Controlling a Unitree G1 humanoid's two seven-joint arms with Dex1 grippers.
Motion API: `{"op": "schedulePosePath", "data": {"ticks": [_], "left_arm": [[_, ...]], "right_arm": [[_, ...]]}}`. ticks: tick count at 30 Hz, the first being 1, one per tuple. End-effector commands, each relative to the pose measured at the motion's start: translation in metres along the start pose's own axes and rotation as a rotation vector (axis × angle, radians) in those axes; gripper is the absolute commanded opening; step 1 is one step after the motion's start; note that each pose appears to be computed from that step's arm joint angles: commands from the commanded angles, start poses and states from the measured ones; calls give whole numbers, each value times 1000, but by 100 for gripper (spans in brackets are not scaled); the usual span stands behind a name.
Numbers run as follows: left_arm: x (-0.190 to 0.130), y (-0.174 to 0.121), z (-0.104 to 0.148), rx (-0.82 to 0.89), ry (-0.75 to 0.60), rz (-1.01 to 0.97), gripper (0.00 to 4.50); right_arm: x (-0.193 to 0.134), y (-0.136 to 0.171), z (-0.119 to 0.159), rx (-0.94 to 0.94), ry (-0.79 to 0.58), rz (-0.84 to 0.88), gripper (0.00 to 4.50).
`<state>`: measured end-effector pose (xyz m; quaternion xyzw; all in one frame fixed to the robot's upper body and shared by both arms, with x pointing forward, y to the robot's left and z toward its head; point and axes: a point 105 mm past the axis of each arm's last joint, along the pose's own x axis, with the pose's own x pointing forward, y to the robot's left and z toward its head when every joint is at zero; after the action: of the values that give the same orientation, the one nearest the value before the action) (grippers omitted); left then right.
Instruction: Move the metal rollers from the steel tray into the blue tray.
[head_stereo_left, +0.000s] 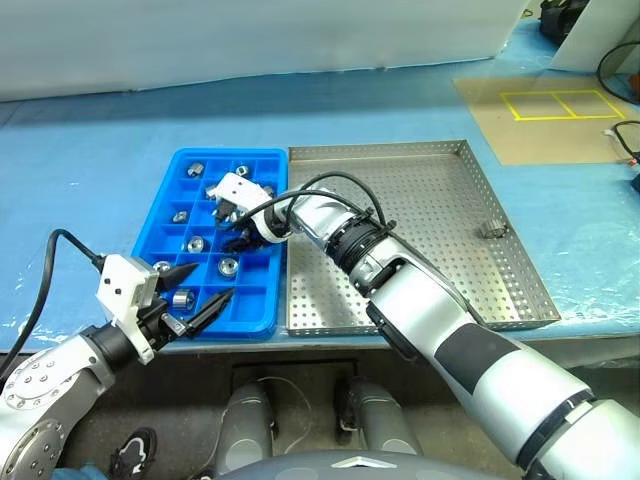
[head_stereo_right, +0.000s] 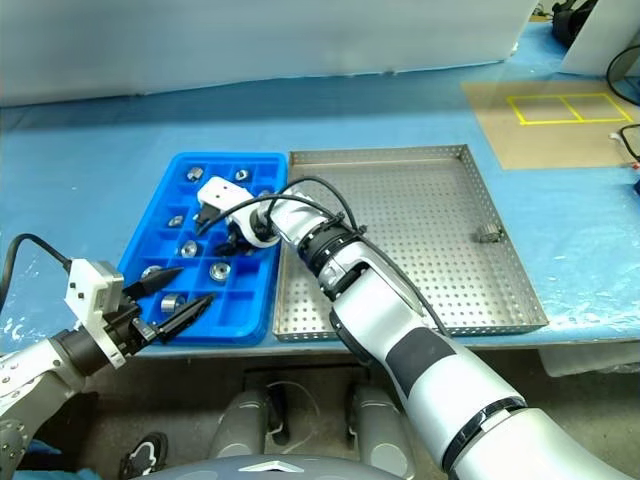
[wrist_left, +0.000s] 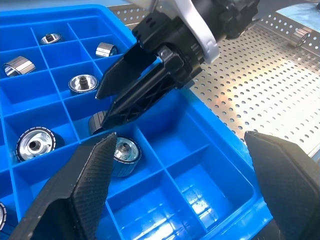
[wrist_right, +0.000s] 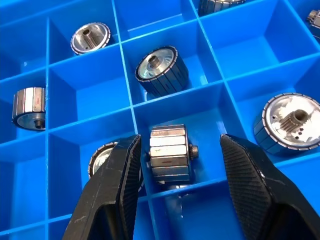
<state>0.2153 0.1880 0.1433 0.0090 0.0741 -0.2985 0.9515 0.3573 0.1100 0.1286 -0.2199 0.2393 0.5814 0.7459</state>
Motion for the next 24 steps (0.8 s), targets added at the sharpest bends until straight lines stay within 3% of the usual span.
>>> {"op": "schedulePosePath", "data": {"ticks": [1,24], "left_arm": [[-1,-4,8,32,-26,-6,431],[0,-5,9,33,-28,-6,431]], "right_arm": [[42,82,28,-38,-59,233,258],[53,85,16,-108,-36,193,258]]}}
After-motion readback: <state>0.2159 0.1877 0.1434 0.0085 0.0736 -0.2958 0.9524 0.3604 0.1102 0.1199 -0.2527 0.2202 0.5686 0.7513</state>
